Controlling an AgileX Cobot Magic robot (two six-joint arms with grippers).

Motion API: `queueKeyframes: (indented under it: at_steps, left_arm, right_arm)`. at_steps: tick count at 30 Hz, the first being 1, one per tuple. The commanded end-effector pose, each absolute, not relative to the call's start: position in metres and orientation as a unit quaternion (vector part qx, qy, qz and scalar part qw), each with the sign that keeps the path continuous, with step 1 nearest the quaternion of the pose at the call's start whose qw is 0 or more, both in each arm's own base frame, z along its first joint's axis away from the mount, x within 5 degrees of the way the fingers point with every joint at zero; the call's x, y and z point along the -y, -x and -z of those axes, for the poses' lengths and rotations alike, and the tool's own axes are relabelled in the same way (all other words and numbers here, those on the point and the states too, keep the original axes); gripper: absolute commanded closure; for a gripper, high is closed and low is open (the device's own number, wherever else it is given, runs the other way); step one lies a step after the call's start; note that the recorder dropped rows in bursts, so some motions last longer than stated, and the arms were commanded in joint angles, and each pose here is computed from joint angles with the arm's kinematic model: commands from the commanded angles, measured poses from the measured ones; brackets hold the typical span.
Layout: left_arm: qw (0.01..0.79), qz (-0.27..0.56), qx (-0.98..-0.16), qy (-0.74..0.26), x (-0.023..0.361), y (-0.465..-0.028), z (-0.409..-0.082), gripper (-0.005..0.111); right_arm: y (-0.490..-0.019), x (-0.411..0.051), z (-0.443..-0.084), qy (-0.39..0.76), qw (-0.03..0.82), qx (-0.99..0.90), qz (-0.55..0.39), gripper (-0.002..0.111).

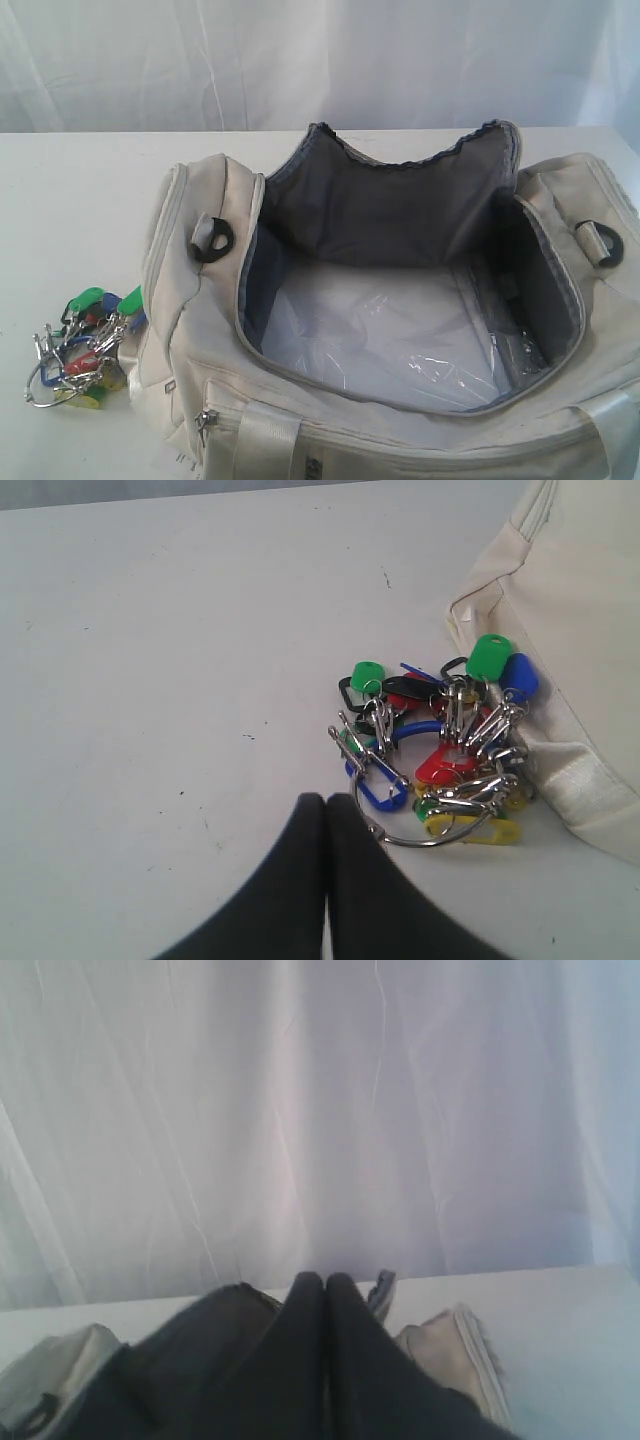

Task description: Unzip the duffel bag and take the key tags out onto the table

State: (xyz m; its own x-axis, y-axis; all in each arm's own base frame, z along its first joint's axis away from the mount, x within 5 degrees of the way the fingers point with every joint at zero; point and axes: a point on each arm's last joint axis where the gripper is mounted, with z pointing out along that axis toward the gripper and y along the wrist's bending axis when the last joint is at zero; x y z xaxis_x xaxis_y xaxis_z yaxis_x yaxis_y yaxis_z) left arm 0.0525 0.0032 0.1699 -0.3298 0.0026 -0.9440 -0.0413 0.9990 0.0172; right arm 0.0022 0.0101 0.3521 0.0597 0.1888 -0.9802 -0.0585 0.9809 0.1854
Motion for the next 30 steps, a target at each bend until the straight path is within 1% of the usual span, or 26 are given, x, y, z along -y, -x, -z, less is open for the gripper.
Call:
queueKeyframes:
  at_steps: [1, 9, 18, 22, 25, 30]
  left_arm:
    - [0.581, -0.016, -0.814, 0.018, -0.003, -0.053, -0.169, 0.107]
    - [0.581, -0.016, -0.814, 0.018, -0.003, -0.053, -0.169, 0.107]
    - [0.581, -0.016, -0.814, 0.018, -0.003, -0.053, -0.169, 0.107]
    - [0.581, -0.016, -0.814, 0.018, -0.003, -0.053, -0.169, 0.107]
    - [0.581, -0.016, -0.814, 0.018, -0.003, -0.053, -0.169, 0.107]
    - [0.581, -0.016, -0.814, 0.018, -0.003, -0.053, -0.169, 0.107]
  right_arm:
    - [-0.01, -0.004, -0.324, -0.04, 0.715, -0.697, -0.026, 0.108]
    - [-0.034, 0.003, -0.269, -0.023, 0.688, -0.725, 0.032, 0.108]
    - [-0.049, 0.004, -0.205, -0.024, 0.615, -0.787, 0.031, 0.108]
    - [-0.053, 0.005, -0.181, -0.022, 0.603, -0.797, 0.034, 0.108]
    - [-0.054, 0.006, -0.185, -0.013, 0.622, -0.782, 0.046, 0.108]
    - [-0.054, 0.006, -0.184, -0.013, 0.616, -0.786, 0.047, 0.108]
